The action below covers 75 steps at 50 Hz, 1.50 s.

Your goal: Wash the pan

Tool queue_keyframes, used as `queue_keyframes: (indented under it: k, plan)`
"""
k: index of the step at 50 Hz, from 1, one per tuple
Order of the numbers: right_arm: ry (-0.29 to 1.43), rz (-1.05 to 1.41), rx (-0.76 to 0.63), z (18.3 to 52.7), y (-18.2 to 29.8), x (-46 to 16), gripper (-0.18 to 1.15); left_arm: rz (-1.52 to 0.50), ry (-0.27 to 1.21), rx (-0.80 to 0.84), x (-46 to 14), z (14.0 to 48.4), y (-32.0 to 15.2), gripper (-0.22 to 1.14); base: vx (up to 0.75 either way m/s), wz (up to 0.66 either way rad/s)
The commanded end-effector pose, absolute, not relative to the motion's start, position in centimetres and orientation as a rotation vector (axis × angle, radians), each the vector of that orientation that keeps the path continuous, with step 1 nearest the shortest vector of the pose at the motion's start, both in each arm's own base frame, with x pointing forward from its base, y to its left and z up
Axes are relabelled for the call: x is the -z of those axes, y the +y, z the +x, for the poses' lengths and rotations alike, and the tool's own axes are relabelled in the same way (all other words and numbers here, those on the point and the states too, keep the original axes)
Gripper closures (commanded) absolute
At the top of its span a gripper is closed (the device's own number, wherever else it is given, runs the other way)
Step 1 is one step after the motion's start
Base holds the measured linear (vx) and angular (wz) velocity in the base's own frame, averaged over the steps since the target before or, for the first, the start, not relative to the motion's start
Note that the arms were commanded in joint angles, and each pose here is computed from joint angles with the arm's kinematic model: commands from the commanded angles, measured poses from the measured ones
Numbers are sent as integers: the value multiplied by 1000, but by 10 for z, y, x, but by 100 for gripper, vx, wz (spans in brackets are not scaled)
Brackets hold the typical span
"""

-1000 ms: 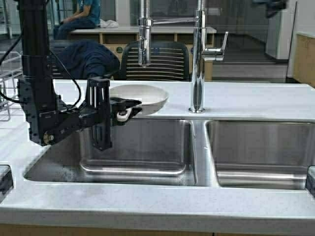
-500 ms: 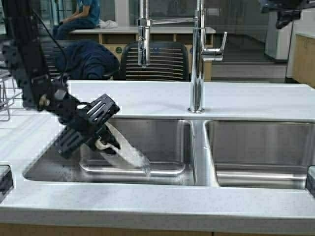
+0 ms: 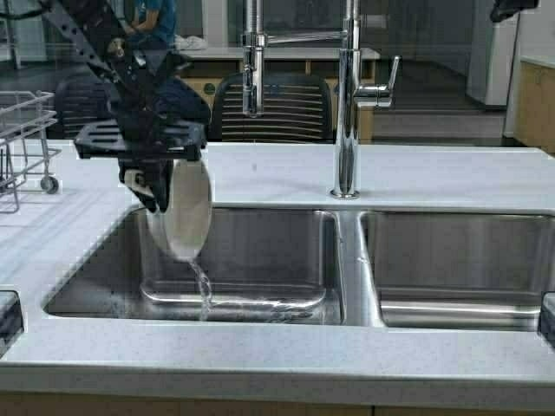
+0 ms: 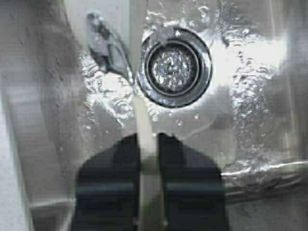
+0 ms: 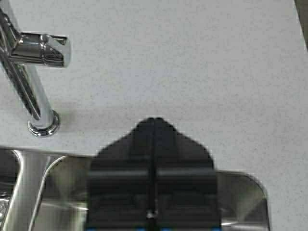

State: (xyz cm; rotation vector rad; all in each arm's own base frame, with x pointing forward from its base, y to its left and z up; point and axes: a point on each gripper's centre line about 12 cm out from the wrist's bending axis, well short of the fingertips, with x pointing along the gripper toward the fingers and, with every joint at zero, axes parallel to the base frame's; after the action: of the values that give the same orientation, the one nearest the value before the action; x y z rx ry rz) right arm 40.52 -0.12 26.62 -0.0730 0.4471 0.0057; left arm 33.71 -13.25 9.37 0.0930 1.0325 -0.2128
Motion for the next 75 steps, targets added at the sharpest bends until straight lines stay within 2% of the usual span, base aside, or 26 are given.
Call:
queue_keyframes:
  k: [1, 8, 13, 25, 36, 54, 66, 75]
  plan:
    - [397, -65, -6, 404, -1, -282, 91, 139, 999, 211, -112, 343, -130, 89, 0, 0]
    - [403, -60, -12, 404, 2, -279, 91, 171, 1072, 197, -90, 340, -127, 89, 0, 0]
    - [410, -56, -15, 403, 4, -276, 91, 181, 1052, 216, -96, 338, -133, 89, 0, 0]
    - [406, -56, -15, 404, 4, -278, 91, 206, 936, 227, -144, 342, -133, 89, 0, 0]
    - [410, -55, -15, 403, 4, -276, 91, 310, 796, 173, -220, 347, -121, 89, 0, 0]
    - [409, -58, -21, 404, 6, -277, 91, 527, 604, -111, -329, 330, -39, 89, 0, 0]
    - [415, -62, -24, 409, 6, -270, 91, 553, 685, -258, -313, 304, 30, 89, 0, 0]
    - [429, -60, -24, 411, 6, -265, 91, 531, 751, -332, -290, 283, 62, 89, 0, 0]
